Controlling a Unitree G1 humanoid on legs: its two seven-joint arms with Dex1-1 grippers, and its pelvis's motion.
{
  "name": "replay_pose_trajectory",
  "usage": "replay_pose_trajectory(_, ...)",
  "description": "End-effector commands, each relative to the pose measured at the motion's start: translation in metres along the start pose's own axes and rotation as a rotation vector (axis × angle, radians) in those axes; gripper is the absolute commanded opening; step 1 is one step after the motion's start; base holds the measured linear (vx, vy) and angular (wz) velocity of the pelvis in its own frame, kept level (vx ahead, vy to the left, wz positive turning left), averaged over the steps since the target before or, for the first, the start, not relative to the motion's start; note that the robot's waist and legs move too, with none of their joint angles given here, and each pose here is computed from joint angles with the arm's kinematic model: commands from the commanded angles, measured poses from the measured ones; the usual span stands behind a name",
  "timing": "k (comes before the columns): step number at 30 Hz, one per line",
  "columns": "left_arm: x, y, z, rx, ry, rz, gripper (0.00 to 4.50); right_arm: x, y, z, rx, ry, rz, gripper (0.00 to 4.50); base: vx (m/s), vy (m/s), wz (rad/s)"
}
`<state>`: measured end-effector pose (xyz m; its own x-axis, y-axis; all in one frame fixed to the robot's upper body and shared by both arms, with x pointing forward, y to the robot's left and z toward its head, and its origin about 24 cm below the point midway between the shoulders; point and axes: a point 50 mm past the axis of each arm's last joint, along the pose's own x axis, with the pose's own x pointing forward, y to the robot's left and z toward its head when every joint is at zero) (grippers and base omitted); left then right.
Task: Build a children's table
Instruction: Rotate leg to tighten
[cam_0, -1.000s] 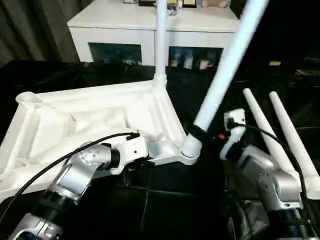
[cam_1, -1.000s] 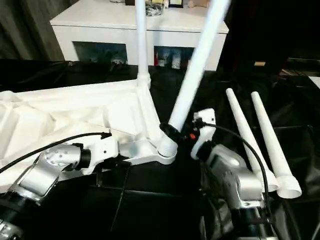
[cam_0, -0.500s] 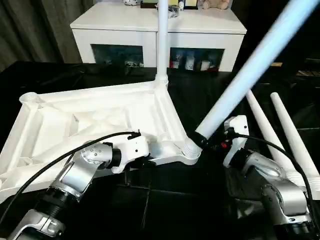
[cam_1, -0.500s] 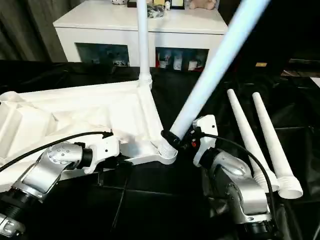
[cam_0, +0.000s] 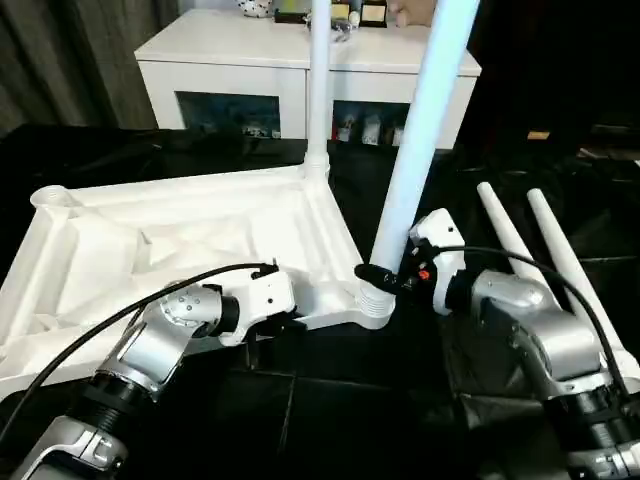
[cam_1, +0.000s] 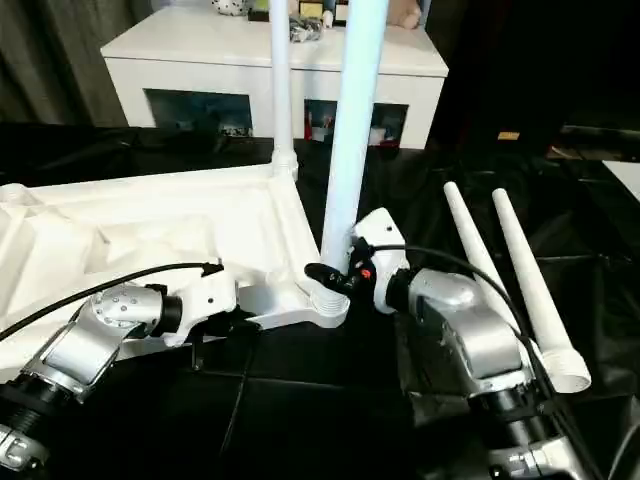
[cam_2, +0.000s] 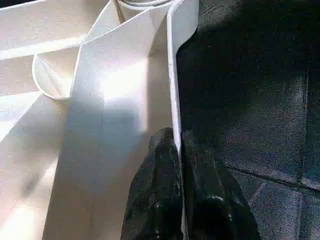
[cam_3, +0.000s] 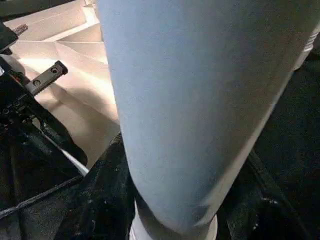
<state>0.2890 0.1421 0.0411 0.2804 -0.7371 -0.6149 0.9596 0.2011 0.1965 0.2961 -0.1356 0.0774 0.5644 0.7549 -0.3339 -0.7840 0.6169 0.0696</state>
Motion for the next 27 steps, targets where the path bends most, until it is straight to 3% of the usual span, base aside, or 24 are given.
replay_pose_trajectory(1,-0.004,0.003,-0.003,0.006,0.024,0.046,0.0,0.002,0.008,-0.054,0.156,0.241,0.039,1.84,0.0,0.0,0.0)
replay_pose_trajectory(8,-0.004,0.005,-0.003,-0.003,0.012,0.067,0.0,-0.006,0.007,-0.071,0.207,0.272,0.005,1.84,0.0,0.0,0.0)
replay_pose_trajectory(14,-0.004,0.006,-0.005,-0.016,0.013,0.077,0.0,-0.004,0.007,-0.078,0.202,0.269,-0.054,1.84,0.0,0.0,0.0)
replay_pose_trajectory(18,-0.004,0.007,-0.006,-0.057,0.004,0.098,0.0,0.0,0.0,-0.075,0.204,0.235,-0.147,1.84,0.0,0.0,0.0)
replay_pose_trajectory(21,0.0,0.013,-0.008,-0.155,-0.002,0.183,0.0,0.008,-0.012,-0.068,0.203,0.204,-0.32,1.84,-0.018,0.012,-0.04)
replay_pose_trajectory(27,0.026,0.018,0.015,-0.293,-0.019,0.302,0.0,0.031,-0.027,-0.059,0.242,0.185,-0.613,1.84,-0.076,0.058,-0.11)
